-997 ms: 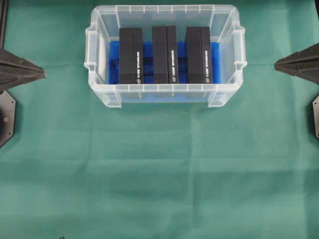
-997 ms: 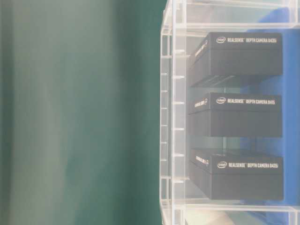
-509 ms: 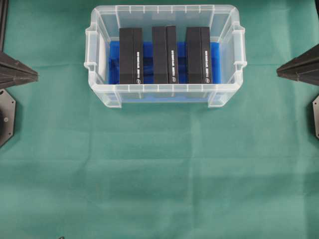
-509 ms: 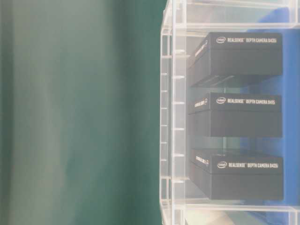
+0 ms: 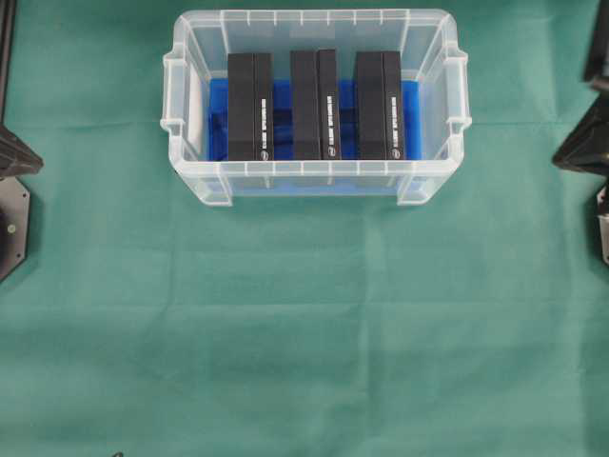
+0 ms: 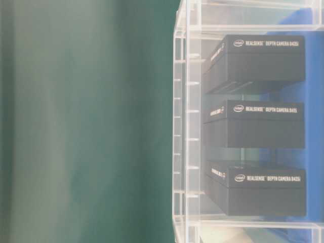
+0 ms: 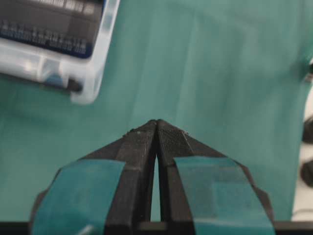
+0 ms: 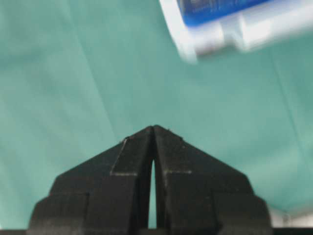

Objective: Take out the box from the case.

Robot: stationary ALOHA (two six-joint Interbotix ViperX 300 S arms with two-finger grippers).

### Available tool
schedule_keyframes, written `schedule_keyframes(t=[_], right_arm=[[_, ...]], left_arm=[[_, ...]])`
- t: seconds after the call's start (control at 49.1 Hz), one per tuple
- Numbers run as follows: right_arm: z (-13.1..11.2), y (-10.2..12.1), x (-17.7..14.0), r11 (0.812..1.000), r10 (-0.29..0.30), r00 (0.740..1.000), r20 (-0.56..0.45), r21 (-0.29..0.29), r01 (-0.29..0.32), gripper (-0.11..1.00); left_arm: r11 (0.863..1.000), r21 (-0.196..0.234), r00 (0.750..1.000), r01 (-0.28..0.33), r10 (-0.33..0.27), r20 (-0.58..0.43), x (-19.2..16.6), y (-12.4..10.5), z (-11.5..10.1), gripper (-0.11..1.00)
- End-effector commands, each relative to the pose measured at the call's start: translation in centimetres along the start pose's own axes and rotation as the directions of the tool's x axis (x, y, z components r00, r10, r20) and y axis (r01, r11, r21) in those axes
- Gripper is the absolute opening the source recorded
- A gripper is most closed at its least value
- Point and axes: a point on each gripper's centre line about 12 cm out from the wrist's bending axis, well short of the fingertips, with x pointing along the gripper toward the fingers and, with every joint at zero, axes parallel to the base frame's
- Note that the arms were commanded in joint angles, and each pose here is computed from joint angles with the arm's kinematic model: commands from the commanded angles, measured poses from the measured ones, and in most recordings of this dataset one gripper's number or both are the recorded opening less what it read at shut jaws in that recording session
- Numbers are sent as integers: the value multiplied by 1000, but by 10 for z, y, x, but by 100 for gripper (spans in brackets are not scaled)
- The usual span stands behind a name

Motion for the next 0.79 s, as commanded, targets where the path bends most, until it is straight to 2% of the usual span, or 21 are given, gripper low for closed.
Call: schedule_keyframes(t=[0.0,0.081,0.224,0.407,0.468,0.549,0.611,0.672,0.733,0.773], right_arm=[[-3,-2,-2,996,-58,994,-88,56,63,0],[-5,-3,0,988,-88,987,-134,112,103,0],[-4,-3,1,980,-96,987,-132,164,117,0],[-3,-3,2,977,-99,986,-134,173,122,0],[-3,-3,3,973,-100,986,-135,193,125,0],[-3,-3,2,963,-99,986,-134,236,129,0],[-3,-3,2,950,-100,986,-133,281,135,0],[-3,-4,3,933,-104,985,-134,331,144,0],[-2,-5,3,907,-113,985,-132,391,157,0],[-1,-5,4,883,-122,984,-132,438,168,0]], left_arm=[[1000,-17,998,-19,18,-52,-2,-1,2,1],[998,-45,992,-52,46,-122,0,1,-4,1],[993,-67,976,-95,80,-202,4,4,-11,1],[992,-69,973,-101,85,-215,6,4,-11,1],[992,-76,973,-103,85,-215,6,4,-11,1],[987,-115,971,-116,88,-223,6,4,-12,1],[975,-176,968,-137,94,-231,7,5,-12,1],[955,-247,966,-163,104,-237,8,7,-12,1],[926,-323,963,-194,117,-243,8,9,-12,1],[901,-377,961,-215,126,-248,8,11,-12,2]])
